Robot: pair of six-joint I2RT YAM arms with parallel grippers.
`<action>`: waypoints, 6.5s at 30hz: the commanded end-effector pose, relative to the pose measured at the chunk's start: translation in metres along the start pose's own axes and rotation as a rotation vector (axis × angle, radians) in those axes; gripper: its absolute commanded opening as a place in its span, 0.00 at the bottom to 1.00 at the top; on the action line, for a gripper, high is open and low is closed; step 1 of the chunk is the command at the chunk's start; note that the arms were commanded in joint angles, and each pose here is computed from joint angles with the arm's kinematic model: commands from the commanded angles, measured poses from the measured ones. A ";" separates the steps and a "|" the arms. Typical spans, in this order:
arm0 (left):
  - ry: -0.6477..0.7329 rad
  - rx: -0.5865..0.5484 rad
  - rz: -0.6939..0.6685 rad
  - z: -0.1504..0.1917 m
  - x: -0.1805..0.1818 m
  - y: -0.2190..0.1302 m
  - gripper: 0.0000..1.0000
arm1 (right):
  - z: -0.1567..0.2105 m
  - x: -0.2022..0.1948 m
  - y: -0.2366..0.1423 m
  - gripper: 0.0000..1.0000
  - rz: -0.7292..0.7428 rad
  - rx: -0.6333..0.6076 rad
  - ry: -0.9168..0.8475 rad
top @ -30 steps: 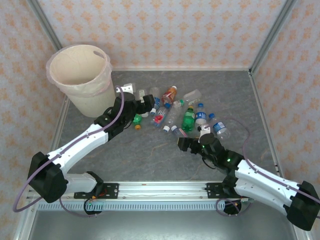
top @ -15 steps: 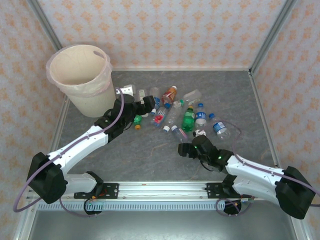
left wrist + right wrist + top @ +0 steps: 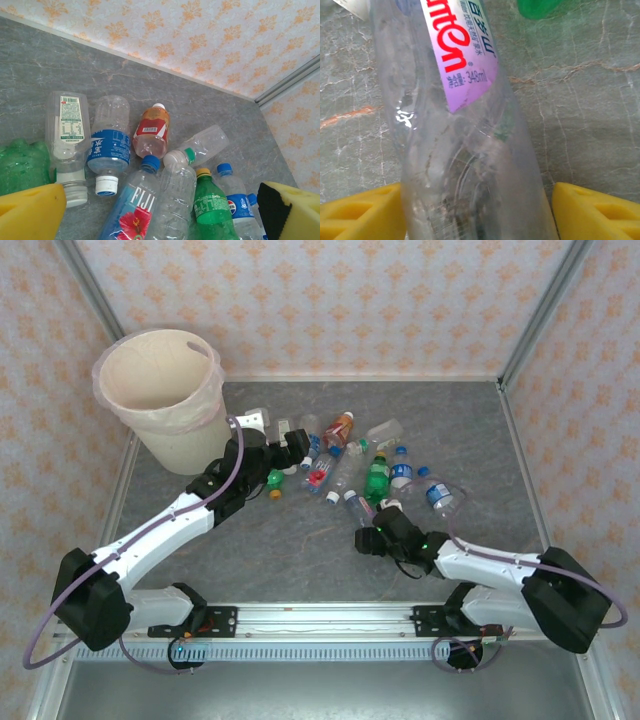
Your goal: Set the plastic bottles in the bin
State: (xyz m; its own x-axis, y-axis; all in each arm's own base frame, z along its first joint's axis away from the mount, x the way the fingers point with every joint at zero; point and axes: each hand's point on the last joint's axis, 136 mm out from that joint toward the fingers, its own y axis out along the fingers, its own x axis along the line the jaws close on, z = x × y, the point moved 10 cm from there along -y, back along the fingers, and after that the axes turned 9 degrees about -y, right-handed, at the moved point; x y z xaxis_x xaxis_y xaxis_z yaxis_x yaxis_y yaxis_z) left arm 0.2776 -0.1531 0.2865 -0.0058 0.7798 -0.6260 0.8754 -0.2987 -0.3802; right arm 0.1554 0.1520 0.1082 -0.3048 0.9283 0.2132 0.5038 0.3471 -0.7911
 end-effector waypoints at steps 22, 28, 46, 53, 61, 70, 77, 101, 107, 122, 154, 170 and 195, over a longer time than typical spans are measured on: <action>-0.016 -0.019 0.055 -0.006 -0.006 -0.012 0.99 | -0.029 0.015 -0.025 0.45 -0.074 -0.123 -0.017; -0.048 0.006 0.099 -0.005 -0.010 -0.011 0.99 | -0.046 0.019 -0.051 0.45 -0.108 -0.237 0.005; -0.104 0.338 0.457 0.050 -0.058 0.017 0.88 | -0.082 0.027 -0.098 0.46 -0.151 -0.493 -0.025; -0.098 0.347 0.536 0.057 -0.075 0.017 0.84 | -0.084 0.032 -0.092 0.46 -0.172 -0.469 -0.042; -0.067 0.299 0.522 0.046 -0.083 0.019 0.79 | -0.080 0.035 -0.093 0.46 -0.229 -0.461 -0.069; -0.097 0.278 0.534 0.031 -0.085 0.040 0.69 | -0.079 0.036 -0.095 0.46 -0.255 -0.457 -0.076; -0.085 0.341 0.573 0.040 -0.087 0.048 0.56 | -0.078 0.036 -0.095 0.46 -0.259 -0.454 -0.079; -0.012 0.196 0.479 -0.001 -0.084 0.015 0.29 | -0.094 0.034 -0.125 1.00 -0.246 -0.590 -0.009; -0.005 0.077 0.365 -0.042 -0.071 -0.006 0.31 | -0.103 0.037 -0.141 1.00 -0.280 -0.638 -0.011; 0.039 -0.320 -0.007 -0.167 -0.047 -0.093 0.32 | -0.116 0.048 -0.171 0.99 -0.407 -0.724 -0.053; 0.155 -0.745 -0.706 -0.270 0.029 -0.046 0.43 | -0.100 0.027 -0.207 0.99 -0.375 -0.802 -0.032; 0.103 -0.626 -0.494 -0.238 0.001 -0.056 0.99 | -0.110 0.031 -0.198 1.00 -0.322 -0.784 0.003; 0.101 -0.148 -0.008 -0.019 -0.025 -0.013 0.99 | -0.120 0.005 -0.145 1.00 0.103 -0.646 0.234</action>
State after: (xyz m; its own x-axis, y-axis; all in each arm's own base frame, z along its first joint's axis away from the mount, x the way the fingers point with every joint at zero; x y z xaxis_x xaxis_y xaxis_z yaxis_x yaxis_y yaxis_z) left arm 0.2848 -0.1458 0.3162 -0.0649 0.8793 -0.4719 0.9341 -0.1128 -0.3387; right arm 0.1714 0.1314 0.2889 -0.1980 0.9237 0.3279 0.9014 0.3030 -0.3094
